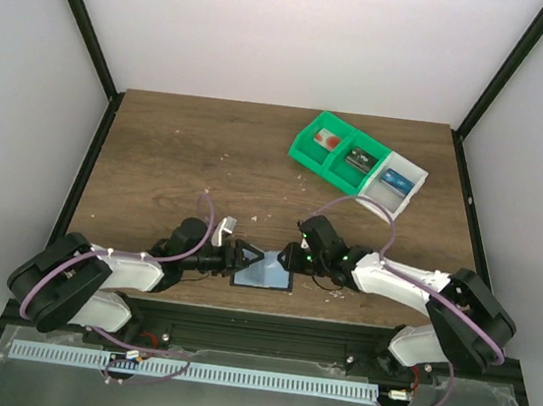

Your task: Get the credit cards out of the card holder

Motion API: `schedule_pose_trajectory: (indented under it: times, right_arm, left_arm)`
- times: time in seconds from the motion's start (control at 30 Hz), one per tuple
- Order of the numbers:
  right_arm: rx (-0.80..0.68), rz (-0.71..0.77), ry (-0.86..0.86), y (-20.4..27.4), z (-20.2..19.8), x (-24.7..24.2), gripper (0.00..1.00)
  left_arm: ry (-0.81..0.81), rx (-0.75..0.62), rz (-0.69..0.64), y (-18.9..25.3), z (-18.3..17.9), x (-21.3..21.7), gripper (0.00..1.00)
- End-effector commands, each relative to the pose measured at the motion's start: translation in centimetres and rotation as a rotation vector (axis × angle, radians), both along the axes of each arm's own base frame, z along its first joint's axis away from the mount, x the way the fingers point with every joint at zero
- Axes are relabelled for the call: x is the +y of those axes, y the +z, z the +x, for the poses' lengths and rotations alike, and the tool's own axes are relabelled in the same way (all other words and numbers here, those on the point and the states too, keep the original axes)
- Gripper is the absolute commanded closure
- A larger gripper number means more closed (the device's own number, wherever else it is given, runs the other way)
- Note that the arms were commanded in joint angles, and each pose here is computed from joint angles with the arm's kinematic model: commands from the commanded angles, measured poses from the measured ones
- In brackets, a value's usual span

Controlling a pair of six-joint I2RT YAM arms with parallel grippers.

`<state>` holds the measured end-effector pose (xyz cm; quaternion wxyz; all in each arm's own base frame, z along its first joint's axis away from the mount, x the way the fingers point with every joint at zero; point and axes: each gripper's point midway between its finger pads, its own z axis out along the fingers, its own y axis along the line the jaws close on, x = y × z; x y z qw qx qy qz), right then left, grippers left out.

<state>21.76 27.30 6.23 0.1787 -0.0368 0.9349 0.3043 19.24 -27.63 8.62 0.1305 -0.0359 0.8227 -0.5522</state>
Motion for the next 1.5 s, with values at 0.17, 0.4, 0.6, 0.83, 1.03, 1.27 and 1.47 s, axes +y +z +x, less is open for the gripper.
schedule_pose_trajectory:
  times: [0.17,0.4,0.6,0.83,1.03,1.27,1.47]
  right_arm:
    - [0.051,-0.046,-0.011,-2.9,-0.7,-1.8,0.73]
    - [0.077,-0.042,-0.002,-4.0,-1.0,-1.6,0.81]
    - [0.081,-0.040,0.000,-4.2,-1.1,-1.7,0.87]
    - [0.079,-0.039,0.000,-4.2,-1.1,-1.6,0.87]
    - [0.077,-0.037,-0.001,-4.1,-1.1,-1.6,0.87]
    - [0.077,-0.035,0.000,-4.0,-1.1,-1.6,0.87]
    - [0.074,-0.032,-0.003,-3.8,-1.0,-1.5,0.87]
  left_arm:
    - [-0.026,-0.028,-0.035,1.1,0.3,-1.1,0.26]
    - [-0.029,-0.028,-0.039,1.3,0.4,-1.3,0.26]
    - [-0.036,-0.023,-0.045,1.3,0.4,-1.6,0.26]
    - [-0.046,-0.017,-0.060,1.5,0.5,-2.0,0.26]
    - [-0.055,-0.010,-0.063,1.3,0.4,-2.2,0.26]
    - [-0.077,-0.006,-0.075,1.3,0.1,-2.7,0.27]
    - [-0.085,-0.006,-0.081,1.4,0.0,-2.8,0.27]
